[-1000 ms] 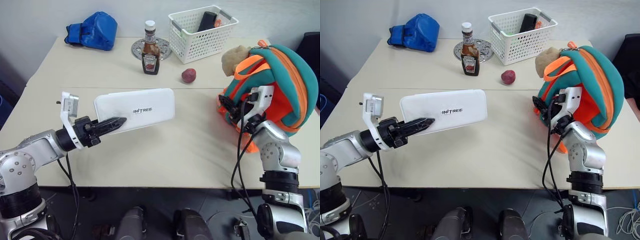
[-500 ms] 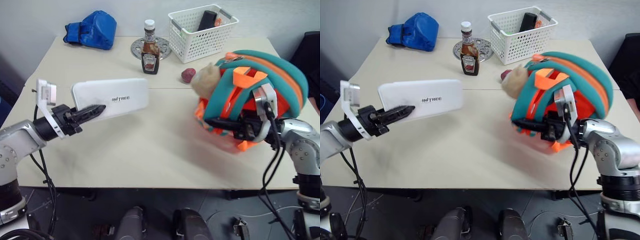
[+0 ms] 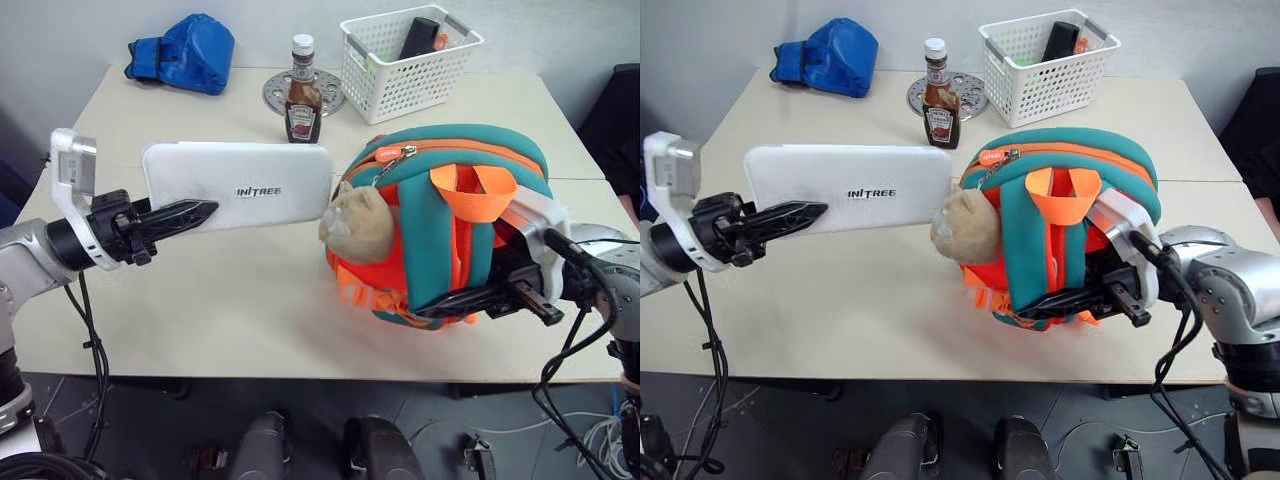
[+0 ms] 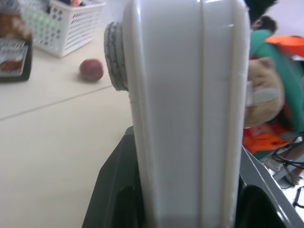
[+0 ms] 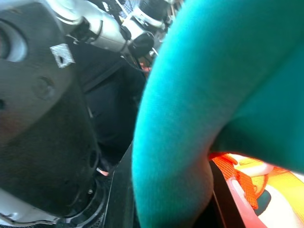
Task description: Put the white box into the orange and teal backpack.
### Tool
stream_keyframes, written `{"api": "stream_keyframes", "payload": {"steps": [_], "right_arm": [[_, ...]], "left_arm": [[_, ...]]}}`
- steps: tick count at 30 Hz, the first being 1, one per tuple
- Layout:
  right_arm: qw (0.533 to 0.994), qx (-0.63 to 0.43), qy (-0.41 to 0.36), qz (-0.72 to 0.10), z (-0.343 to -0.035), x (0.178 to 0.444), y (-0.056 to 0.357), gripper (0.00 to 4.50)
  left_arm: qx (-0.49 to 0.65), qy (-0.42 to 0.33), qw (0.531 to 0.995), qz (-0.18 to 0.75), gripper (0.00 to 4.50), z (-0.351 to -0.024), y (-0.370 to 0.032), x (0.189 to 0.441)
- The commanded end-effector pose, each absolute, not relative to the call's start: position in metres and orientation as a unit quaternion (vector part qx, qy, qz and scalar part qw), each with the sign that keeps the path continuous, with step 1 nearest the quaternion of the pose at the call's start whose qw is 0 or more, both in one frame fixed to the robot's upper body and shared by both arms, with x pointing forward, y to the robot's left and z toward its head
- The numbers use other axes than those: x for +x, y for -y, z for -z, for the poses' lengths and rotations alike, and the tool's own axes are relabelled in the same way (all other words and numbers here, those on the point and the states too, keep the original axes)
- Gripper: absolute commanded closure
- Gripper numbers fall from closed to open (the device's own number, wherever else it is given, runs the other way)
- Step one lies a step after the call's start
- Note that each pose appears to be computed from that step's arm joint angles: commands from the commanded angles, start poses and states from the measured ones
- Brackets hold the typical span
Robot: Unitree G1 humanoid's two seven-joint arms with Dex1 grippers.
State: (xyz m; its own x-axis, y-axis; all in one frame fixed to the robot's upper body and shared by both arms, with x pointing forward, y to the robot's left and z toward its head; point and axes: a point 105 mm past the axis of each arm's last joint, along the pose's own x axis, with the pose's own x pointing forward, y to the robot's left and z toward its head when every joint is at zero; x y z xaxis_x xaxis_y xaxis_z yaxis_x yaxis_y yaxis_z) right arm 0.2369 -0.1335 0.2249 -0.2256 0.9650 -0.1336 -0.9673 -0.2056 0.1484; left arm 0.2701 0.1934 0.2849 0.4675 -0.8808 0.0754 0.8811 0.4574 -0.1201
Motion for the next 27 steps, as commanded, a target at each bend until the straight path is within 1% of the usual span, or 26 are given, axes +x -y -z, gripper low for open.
{"api": "stream_keyframes", "payload": {"steps": [1,5,8,13,16,21,24,27], "right_arm": [[0.611,-0.013,-0.095,-0.786,-0.227,0.237,0.133,4.49],[0.61,-0.012,-0.102,-0.786,-0.223,0.238,0.134,4.49],[0.609,-0.01,-0.106,-0.786,-0.223,0.238,0.134,4.49],[0.607,-0.006,-0.116,-0.786,-0.221,0.233,0.136,4.49],[0.609,-0.005,-0.118,-0.785,-0.221,0.232,0.137,4.49],[0.614,-0.001,-0.118,-0.781,-0.222,0.234,0.137,4.49],[0.615,-0.002,-0.119,-0.779,-0.222,0.236,0.137,4.49],[0.616,-0.002,-0.119,-0.779,-0.223,0.238,0.136,4.49]], "left_arm": [[-0.032,0.056,0.829,0.555,3.12,-0.319,-0.186,0.26],[0.01,0.053,0.825,0.563,3.12,-0.323,-0.18,0.269],[0.048,0.04,0.826,0.561,3.12,-0.316,-0.18,0.284],[0.093,0.025,0.815,0.571,3.12,-0.309,-0.185,0.298],[0.097,0.019,0.8,0.592,3.12,-0.311,-0.184,0.298],[0.133,-0.011,0.771,0.623,3.12,-0.299,-0.176,0.299],[0.172,-0.027,0.755,0.632,3.12,-0.293,-0.172,0.304],[0.21,-0.032,0.743,0.635,3.12,-0.294,-0.168,0.312]]}}
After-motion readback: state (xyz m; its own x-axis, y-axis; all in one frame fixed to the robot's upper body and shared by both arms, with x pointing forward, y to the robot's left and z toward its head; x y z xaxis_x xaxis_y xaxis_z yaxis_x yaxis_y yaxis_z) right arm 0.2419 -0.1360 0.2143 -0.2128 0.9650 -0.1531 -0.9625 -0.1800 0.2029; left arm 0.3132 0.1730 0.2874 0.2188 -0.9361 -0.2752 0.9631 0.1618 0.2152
